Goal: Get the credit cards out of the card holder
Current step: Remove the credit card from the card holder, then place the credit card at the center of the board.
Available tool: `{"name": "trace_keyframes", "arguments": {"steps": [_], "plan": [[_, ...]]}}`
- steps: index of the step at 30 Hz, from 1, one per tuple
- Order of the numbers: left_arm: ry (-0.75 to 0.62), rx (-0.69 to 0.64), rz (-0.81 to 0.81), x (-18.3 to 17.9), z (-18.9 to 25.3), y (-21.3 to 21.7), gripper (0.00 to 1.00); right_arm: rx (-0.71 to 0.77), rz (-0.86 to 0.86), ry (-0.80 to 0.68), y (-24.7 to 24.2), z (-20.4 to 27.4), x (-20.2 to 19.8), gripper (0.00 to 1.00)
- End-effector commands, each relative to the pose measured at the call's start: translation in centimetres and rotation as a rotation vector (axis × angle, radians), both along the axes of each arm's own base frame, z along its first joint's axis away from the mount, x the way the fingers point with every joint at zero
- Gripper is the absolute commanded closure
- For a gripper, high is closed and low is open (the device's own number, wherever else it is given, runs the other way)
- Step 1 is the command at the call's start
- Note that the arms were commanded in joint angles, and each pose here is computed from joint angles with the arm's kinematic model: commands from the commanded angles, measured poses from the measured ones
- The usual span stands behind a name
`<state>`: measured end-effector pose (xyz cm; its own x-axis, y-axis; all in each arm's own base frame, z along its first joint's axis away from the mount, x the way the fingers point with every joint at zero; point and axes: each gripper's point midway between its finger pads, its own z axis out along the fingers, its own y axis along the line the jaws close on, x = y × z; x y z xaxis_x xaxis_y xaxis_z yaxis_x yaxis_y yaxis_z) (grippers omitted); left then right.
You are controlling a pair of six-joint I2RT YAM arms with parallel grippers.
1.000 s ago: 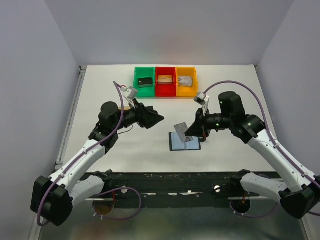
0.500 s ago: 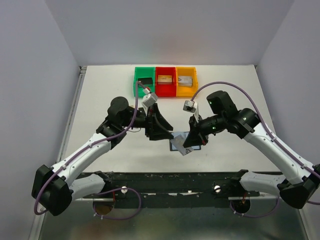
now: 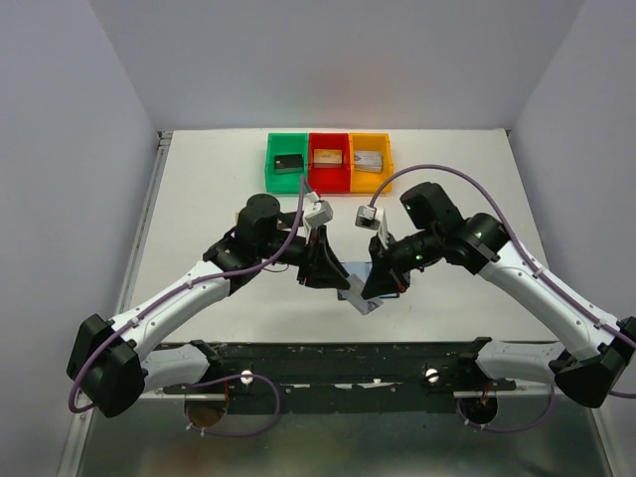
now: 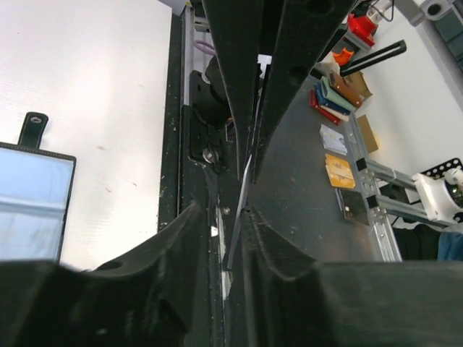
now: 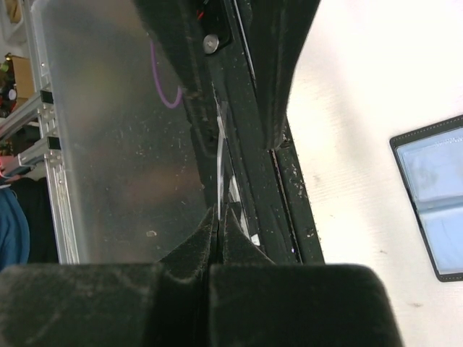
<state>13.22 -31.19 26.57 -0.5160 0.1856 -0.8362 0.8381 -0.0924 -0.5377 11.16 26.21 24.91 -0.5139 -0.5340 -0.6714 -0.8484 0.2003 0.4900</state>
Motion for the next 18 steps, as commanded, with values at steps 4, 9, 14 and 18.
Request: {"name": "trace_keyframes", "arguments": {"steps": [4, 9, 14, 18], "plan": [[-0.032, -0.003, -0.032, -0.3, 0.4, -0.4, 0.8, -0.022, 0.011, -0.021, -0.2, 0.3, -0.1, 1.0], [-0.023, -0.016, -0.051, -0.7, 0.4, -0.4, 1.0, -0.028, 0.005, -0.033, -0.2, 0.4, 0.1, 0.95], [-0.05, -0.061, 0.012, -0.1, 0.8, -0.4, 1.0, -0.034, -0.105, -0.081, -0.3, 0.7, 1.7, 0.54], [-0.032, -0.069, 0.187, 3.1, 0.9, 0.4, 1.0, -0.054, -0.379, -0.172, -1.9, 2.8, 5.3, 0.3]]}}
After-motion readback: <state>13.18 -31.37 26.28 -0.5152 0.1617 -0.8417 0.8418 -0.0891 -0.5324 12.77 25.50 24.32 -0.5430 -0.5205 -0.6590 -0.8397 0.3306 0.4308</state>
